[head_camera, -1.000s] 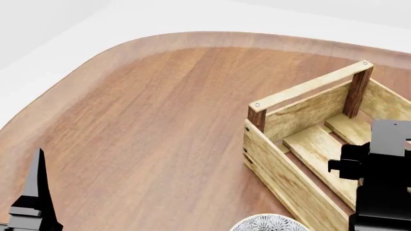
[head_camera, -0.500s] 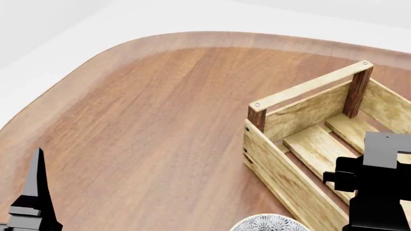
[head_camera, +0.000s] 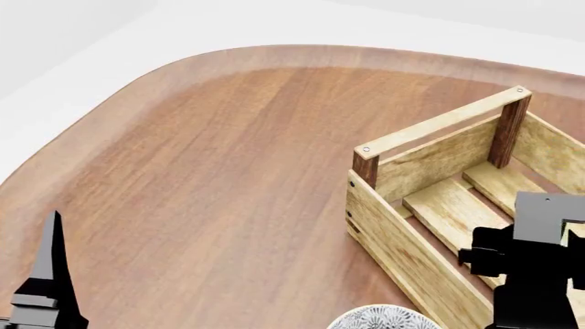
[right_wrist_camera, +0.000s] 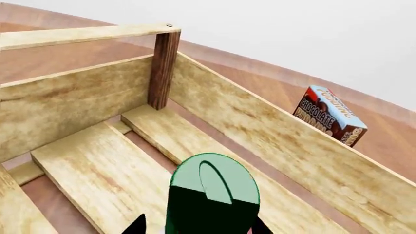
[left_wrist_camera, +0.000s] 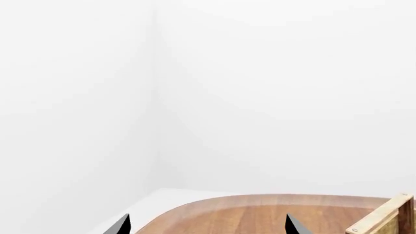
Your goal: Pick up the salad dressing and put it in the tray.
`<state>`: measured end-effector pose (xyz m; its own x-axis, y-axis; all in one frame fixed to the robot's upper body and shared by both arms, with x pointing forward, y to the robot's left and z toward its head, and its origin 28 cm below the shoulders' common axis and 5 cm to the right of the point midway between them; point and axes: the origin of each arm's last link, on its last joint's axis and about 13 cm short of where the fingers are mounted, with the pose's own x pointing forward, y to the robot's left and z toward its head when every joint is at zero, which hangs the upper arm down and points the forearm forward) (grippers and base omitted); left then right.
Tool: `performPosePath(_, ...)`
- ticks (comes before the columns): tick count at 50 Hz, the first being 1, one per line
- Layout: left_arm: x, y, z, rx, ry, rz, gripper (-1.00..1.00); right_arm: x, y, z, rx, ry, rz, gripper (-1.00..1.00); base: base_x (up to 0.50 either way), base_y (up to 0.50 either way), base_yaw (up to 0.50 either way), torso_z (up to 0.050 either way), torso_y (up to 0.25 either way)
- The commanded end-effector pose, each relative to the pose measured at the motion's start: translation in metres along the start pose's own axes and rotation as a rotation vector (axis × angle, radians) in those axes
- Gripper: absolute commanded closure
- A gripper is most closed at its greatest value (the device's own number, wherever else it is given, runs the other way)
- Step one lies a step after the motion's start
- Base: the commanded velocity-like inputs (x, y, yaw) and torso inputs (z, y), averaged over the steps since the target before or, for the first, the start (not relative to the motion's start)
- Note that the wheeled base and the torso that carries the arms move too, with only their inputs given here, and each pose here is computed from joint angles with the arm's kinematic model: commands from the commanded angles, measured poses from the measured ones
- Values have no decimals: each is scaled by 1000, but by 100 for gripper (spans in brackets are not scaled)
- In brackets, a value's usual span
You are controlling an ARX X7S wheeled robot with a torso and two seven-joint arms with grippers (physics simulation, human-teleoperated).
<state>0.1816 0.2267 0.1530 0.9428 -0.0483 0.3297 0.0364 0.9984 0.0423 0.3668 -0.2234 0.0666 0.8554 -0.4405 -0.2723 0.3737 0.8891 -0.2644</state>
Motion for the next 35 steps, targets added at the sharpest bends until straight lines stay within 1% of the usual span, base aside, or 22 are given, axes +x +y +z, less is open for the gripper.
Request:
performPosePath(1,0,0,0,0,1,2,-100,-1,0,-5,-18,10,-4,-100,0,0,0,0,0)
performPosePath(17,0,1,0,0,-3,5,-100,0,-3,-2,-19,3,4,-100,0,0,0,0,0)
performPosePath(24,0,0,1,-2,-3,5,-100,1,-7,-1,-16,-4,10,-100,0,0,0,0,0)
performPosePath(27,0,0,1,-1,-3,5,-100,2,-8,-1,-19,-9,24,-100,0,0,0,0,0)
performPosePath(29,0,1,1,-1,-3,6,-100,2,-9,1,-19,-13,57,-100,0,0,0,0,0)
performPosePath(33,0,1,1,2,-4,6,-100,3,-11,2,-43,-32,71,-100,0,0,0,0,0)
performPosePath(35,0,1,2,1,-5,8,-100,3,-13,3,-27,-38,80,-100,0,0,0,0,0)
